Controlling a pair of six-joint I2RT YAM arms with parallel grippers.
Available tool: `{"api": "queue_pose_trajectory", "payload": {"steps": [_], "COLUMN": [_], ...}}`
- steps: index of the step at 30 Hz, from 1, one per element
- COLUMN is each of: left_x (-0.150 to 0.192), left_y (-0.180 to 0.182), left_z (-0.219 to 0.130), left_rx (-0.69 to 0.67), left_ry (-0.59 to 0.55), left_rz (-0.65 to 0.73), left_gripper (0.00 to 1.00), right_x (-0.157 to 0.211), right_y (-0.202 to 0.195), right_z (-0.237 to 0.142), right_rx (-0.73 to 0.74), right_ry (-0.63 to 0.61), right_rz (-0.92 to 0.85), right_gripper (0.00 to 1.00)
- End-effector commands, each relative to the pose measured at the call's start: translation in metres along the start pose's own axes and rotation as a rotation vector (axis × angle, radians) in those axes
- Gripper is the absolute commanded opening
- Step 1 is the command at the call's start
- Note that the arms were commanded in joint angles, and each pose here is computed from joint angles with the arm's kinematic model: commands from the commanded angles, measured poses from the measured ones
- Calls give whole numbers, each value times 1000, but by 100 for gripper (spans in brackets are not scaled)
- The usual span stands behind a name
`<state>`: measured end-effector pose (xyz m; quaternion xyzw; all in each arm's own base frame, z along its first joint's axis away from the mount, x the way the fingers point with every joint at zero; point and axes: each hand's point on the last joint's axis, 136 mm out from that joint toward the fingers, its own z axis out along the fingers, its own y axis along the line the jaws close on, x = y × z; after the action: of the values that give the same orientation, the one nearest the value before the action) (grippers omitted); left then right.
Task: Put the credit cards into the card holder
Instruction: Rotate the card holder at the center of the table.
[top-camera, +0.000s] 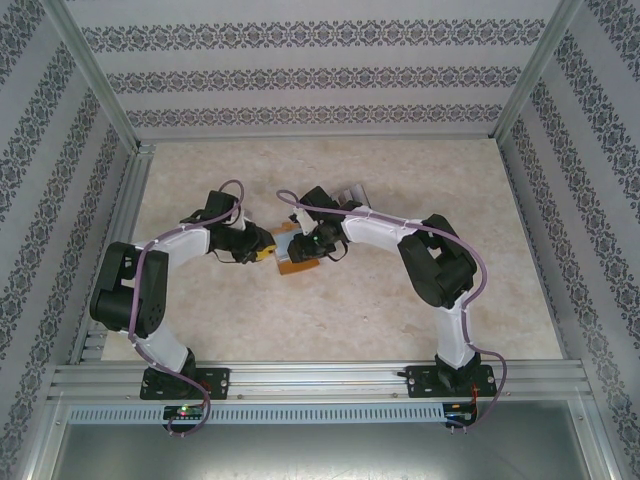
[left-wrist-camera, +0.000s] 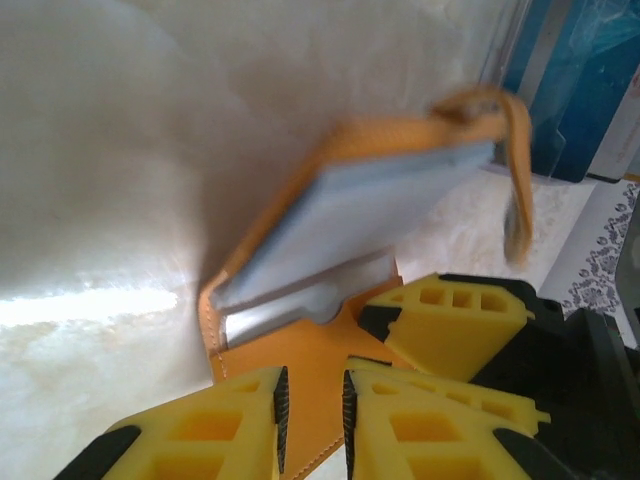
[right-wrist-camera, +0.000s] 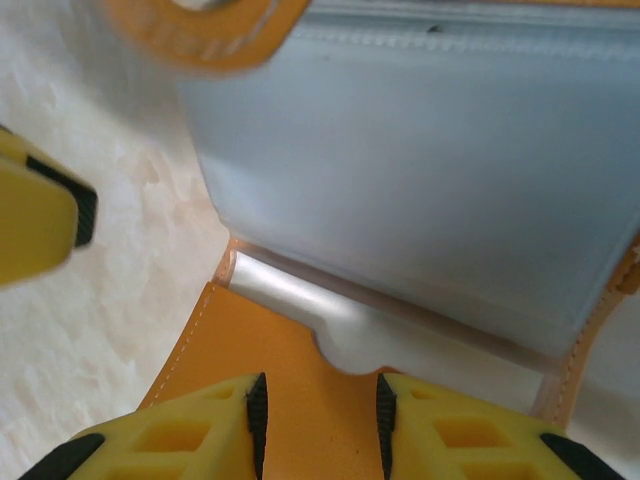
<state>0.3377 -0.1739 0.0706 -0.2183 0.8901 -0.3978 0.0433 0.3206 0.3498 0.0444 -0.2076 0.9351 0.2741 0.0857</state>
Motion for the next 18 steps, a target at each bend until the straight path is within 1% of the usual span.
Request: {"api": "queue_pose_trajectory", "payload": {"steps": [1, 5, 12, 15, 16, 18], "left_x": [5, 15, 10, 13, 14, 14], "left_y": [-11, -13, -17, -7, -2, 13], "left_z": [6, 10, 15, 15, 16, 20], "left_rx": [39, 18, 52, 12, -2, -42], "left_ry": [17, 23, -10, -25, -30, -36], "left_rz": [-8, -12, -73, -89, -95, -114], "left_gripper": [25, 29, 26, 24, 25, 29], "right_x": [-8, -11, -5, -4, -3, -4], "right_y": [0, -6, -17, -21, -21, -20], "right_z": [2, 8, 14, 13, 13, 14], "right_rx": [18, 31, 67, 73, 71, 64], "right_ry": [-26, -27, -28, -39, -40, -43], "right_rz": [3, 45, 79, 93, 95, 99], "right_gripper": [37, 37, 37, 37, 37, 37]}}
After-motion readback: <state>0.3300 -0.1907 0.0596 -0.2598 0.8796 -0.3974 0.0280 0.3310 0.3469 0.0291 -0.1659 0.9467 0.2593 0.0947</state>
